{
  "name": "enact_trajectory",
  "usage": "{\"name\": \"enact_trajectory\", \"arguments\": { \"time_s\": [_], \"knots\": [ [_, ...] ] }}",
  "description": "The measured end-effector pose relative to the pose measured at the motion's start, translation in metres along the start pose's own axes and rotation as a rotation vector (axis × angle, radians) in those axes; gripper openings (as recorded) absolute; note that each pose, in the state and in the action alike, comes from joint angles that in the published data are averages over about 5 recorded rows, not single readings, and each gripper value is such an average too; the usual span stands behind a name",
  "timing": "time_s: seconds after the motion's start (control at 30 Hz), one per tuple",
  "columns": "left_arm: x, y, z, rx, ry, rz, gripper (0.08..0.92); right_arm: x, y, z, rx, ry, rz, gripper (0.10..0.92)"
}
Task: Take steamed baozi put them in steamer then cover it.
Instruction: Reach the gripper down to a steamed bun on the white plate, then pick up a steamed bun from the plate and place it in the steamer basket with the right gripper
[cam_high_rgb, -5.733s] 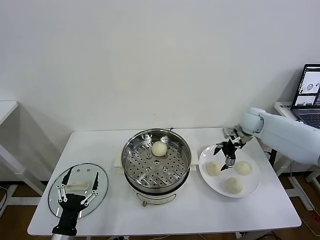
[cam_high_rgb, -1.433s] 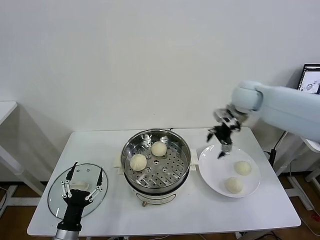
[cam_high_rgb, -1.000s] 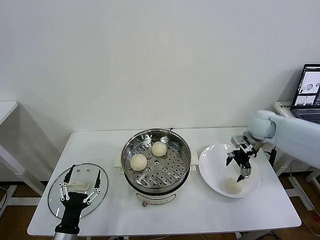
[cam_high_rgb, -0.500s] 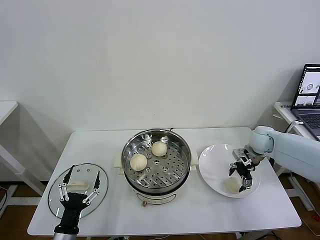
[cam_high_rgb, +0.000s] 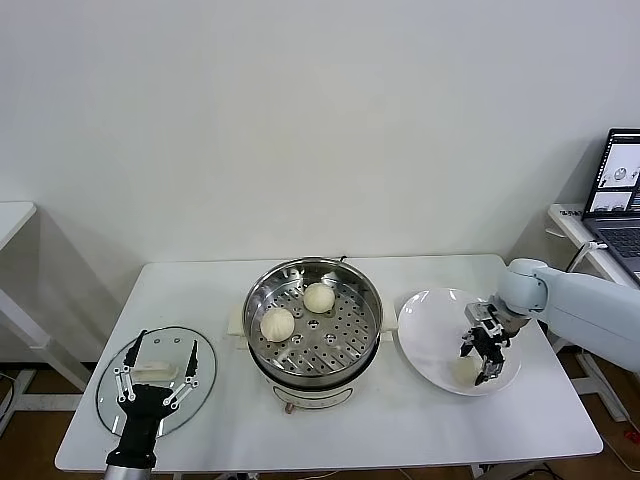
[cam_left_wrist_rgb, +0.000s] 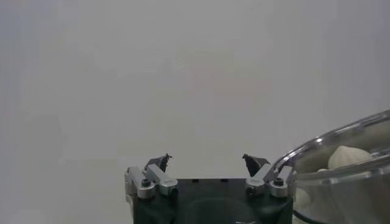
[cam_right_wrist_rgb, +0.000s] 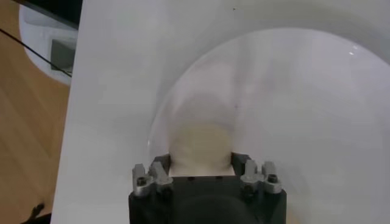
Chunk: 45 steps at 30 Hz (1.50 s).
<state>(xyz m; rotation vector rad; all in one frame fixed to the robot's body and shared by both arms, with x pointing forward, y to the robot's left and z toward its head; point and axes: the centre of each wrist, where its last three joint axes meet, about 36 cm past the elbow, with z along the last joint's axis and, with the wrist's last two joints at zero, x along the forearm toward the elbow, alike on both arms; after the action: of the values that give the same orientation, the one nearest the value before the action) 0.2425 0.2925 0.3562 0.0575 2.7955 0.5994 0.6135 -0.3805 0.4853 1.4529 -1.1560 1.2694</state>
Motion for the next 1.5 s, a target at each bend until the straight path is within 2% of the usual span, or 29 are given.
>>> {"name": "enact_trajectory", "arguments": {
  "time_s": [0.17,0.33,0.53,0.7,0.87,1.07,1.5],
  "knots": [
    [-0.003,0.000,-0.002,0.002,-0.010,0.002,0.823,0.036,-0.013,-0.017,0.071,-0.013,0.046,0.645],
    [-0.004,0.000,-0.003,0.002,-0.017,0.005,0.823,0.091,-0.029,-0.050,0.211,-0.029,0.116,0.641],
    [-0.004,-0.001,-0.003,0.005,-0.018,0.008,0.823,0.159,-0.044,-0.119,0.496,-0.030,0.207,0.642],
    [-0.002,-0.001,-0.003,0.007,-0.017,0.008,0.823,0.189,-0.047,-0.187,0.762,-0.020,0.231,0.641],
    [-0.002,-0.001,-0.005,0.009,-0.020,0.006,0.823,0.193,-0.043,-0.252,1.016,-0.008,0.220,0.638],
    [-0.001,0.000,-0.005,0.005,-0.021,0.004,0.823,0.176,-0.034,-0.308,1.267,0.014,0.179,0.640],
    [-0.003,0.000,-0.005,0.008,-0.027,0.002,0.823,0.119,-0.019,-0.365,1.578,0.033,0.082,0.645]
  ]
}}
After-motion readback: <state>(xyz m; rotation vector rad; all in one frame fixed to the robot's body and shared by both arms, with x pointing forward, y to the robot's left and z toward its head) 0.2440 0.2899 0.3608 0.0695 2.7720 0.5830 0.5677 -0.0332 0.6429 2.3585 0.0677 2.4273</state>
